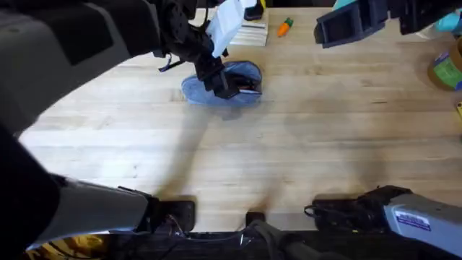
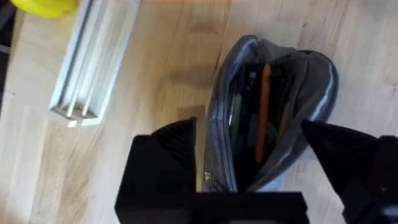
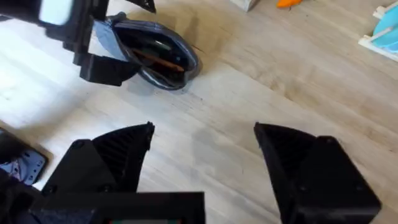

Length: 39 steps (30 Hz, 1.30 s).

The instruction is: Unzip the bag, pick up the pens from the table one at a time and place them inside, then zip the bag closed.

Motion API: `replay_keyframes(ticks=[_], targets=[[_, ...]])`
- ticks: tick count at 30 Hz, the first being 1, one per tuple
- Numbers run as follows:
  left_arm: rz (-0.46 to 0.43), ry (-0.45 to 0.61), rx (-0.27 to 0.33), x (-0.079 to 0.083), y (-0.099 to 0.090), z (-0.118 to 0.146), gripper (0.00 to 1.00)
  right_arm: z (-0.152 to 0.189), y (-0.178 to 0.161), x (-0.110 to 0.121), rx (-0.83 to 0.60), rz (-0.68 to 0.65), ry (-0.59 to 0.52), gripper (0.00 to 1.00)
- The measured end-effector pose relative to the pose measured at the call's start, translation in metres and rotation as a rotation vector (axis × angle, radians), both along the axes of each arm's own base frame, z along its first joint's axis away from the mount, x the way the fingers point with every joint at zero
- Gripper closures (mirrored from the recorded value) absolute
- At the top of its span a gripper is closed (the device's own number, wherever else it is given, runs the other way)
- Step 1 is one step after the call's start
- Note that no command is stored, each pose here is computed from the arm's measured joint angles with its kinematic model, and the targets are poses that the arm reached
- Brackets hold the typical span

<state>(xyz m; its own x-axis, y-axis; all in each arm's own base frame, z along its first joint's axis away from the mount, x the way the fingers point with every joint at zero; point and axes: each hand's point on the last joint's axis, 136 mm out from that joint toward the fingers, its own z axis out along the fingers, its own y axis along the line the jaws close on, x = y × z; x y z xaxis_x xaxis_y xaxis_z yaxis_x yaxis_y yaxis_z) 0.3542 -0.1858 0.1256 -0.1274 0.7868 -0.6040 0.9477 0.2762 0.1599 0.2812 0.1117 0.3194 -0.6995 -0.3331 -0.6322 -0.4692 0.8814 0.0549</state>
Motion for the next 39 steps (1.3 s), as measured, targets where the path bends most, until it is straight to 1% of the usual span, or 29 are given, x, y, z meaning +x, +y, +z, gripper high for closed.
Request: replay_keyframes(ticks=[3,7,9,11,14,18,20,23,26,28,30,33,35,39], targets=[[0.024,-0.057,-0.024,-0.001,0.010,0.028,0.008,0.000,0.000,0.000,0.000,0.000,0.000,0.004],[0.076,-0.130,-0.046,-0.004,0.031,0.063,0.008,0.000,0.000,0.000,0.000,0.000,0.000,0.003],[0.105,-0.159,-0.050,-0.004,0.042,0.074,0.007,0.000,0.000,0.000,0.000,0.000,0.000,0.003],[0.130,-0.166,-0.049,-0.003,0.052,0.078,0.007,0.000,0.000,0.000,0.000,0.000,0.000,0.003],[0.157,-0.127,-0.034,-0.006,0.061,0.072,0.008,0.000,0.000,0.000,0.007,-0.009,0.004,0.003],[0.161,-0.097,-0.026,-0.008,0.063,0.065,0.008,-0.004,0.002,0.003,0.031,-0.040,0.036,0.003],[0.173,-0.081,-0.023,-0.009,0.068,0.062,0.008,-0.010,0.006,0.007,0.046,-0.041,0.061,0.003],[0.212,-0.056,-0.025,-0.009,0.083,0.060,0.007,-0.014,0.016,0.019,0.082,-0.026,0.073,0.003],[0.228,-0.030,-0.053,-0.013,0.100,0.059,0.007,-0.014,0.030,0.037,0.135,-0.008,0.058,0.003],[0.219,-0.011,-0.080,-0.019,0.110,0.059,0.007,-0.013,0.039,0.046,0.166,0.010,0.046,0.003],[0.201,0.002,-0.101,-0.024,0.117,0.057,0.007,-0.014,0.047,0.052,0.184,0.026,0.042,0.003],[0.149,0.034,-0.121,-0.031,0.120,0.048,0.007,-0.018,0.063,0.059,0.204,0.061,0.042,0.003],[0.118,0.054,-0.127,-0.031,0.120,0.038,0.007,-0.020,0.075,0.063,0.211,0.086,0.038,0.003],[0.083,0.100,-0.141,-0.024,0.121,0.013,0.007,-0.031,0.103,0.073,0.223,0.141,0.035,0.003]])
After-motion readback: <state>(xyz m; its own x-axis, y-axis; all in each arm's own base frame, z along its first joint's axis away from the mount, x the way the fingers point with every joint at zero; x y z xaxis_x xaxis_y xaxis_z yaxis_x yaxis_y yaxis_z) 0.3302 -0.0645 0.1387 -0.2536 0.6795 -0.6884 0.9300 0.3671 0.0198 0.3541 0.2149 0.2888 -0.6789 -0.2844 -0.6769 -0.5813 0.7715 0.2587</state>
